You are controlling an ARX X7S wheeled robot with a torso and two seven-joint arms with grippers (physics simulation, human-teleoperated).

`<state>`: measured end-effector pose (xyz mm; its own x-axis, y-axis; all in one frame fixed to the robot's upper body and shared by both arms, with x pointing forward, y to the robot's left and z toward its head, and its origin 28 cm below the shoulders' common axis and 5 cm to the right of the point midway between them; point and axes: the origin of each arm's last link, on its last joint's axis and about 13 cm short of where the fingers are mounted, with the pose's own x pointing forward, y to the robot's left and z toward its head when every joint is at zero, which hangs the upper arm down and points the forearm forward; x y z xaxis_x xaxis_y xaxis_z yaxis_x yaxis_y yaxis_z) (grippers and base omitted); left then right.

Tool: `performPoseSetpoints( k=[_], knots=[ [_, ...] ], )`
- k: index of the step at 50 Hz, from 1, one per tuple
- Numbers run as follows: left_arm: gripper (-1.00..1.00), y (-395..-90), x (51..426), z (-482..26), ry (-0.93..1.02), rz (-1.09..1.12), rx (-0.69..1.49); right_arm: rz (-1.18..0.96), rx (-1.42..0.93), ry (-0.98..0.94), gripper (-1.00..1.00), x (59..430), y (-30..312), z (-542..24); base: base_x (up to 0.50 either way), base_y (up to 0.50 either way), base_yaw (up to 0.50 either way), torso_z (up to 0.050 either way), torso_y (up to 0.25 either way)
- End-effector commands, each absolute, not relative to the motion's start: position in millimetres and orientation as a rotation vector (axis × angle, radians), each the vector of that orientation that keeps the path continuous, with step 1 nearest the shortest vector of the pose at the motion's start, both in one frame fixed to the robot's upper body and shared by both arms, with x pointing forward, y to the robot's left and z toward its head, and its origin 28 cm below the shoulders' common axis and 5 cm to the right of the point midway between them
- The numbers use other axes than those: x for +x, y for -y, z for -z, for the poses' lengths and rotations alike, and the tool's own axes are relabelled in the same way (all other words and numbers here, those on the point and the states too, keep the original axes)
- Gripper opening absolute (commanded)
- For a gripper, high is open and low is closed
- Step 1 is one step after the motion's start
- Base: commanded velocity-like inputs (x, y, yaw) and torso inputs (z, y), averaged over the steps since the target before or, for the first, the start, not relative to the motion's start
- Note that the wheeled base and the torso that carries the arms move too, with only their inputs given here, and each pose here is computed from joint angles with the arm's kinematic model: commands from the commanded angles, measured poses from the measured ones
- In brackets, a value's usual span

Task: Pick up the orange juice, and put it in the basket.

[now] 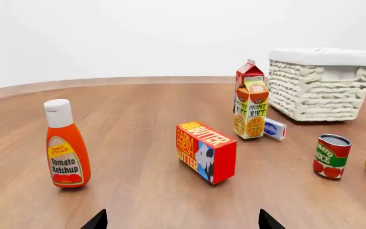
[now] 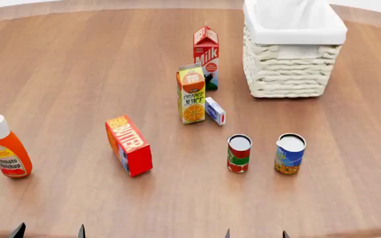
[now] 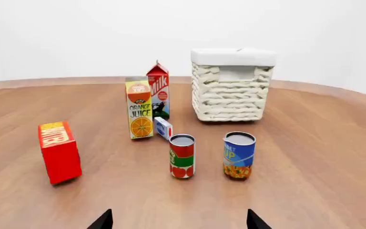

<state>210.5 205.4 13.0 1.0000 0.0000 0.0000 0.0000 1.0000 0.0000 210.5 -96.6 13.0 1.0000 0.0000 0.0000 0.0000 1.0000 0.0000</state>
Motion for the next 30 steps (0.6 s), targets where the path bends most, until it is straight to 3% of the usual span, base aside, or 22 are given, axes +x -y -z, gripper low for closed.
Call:
performPoseSetpoints(
  k=[1, 30],
  knots=[
    [1.0, -205.4, 210.5, -13.0, 0.0, 0.0, 0.0, 0.0, 0.0, 0.0, 1.0, 211.3, 96.3, -11.7, 0.0, 0.0, 0.0, 0.0, 0.0],
    [1.0, -205.4, 210.5, -13.0, 0.0, 0.0, 0.0, -0.006, -0.021, 0.028, 1.0, 219.7, 96.7, -33.3, 0.06, 0.0, 0.0, 0.0, 0.0]
  ],
)
